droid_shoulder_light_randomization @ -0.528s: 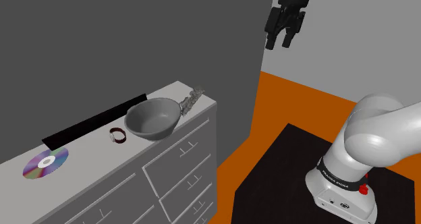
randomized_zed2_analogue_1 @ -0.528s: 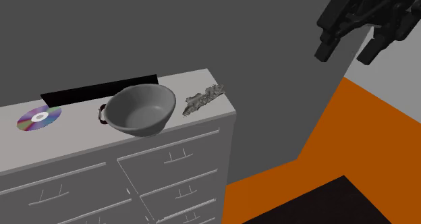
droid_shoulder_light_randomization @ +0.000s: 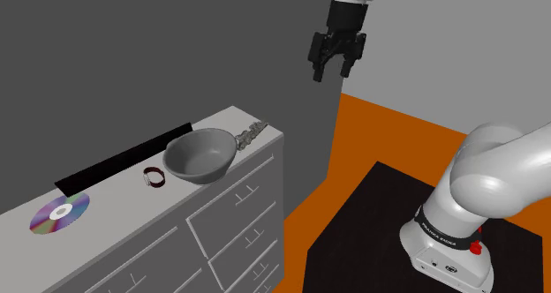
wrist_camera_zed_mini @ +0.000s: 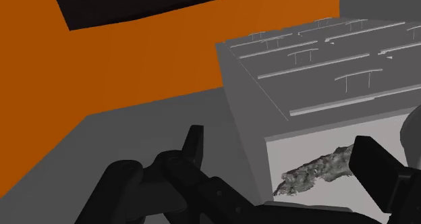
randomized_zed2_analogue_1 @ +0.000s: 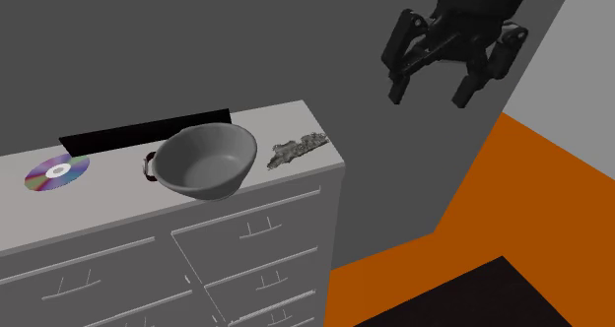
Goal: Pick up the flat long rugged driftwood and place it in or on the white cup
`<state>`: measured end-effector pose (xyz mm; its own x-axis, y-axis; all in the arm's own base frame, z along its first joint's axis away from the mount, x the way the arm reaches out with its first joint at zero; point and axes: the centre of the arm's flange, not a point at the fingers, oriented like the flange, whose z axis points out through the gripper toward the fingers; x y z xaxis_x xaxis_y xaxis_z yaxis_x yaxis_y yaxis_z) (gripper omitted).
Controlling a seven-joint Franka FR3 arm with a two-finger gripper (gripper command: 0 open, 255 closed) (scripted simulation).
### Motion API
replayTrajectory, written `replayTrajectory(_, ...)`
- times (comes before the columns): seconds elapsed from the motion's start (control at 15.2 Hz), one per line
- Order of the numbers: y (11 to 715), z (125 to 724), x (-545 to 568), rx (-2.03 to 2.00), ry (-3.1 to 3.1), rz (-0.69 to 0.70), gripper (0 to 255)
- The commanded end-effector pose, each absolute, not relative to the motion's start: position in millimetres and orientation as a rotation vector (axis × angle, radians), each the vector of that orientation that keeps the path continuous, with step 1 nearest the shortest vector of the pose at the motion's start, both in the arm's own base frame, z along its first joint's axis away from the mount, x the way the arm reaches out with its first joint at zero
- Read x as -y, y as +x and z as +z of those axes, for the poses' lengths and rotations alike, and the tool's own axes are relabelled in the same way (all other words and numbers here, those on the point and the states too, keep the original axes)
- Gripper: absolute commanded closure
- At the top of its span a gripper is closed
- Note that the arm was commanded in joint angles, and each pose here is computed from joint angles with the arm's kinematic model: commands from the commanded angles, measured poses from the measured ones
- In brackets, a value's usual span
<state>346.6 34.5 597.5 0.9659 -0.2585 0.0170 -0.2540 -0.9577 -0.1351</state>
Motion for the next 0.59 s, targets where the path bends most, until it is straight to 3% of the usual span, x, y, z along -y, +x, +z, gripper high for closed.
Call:
replayTrajectory(0.0,366,582,-46,-0.454,-2.989,-0.053,0)
replayTrajectory(0.53,446,525,-95,-0.695,-3.002,-0.051,0)
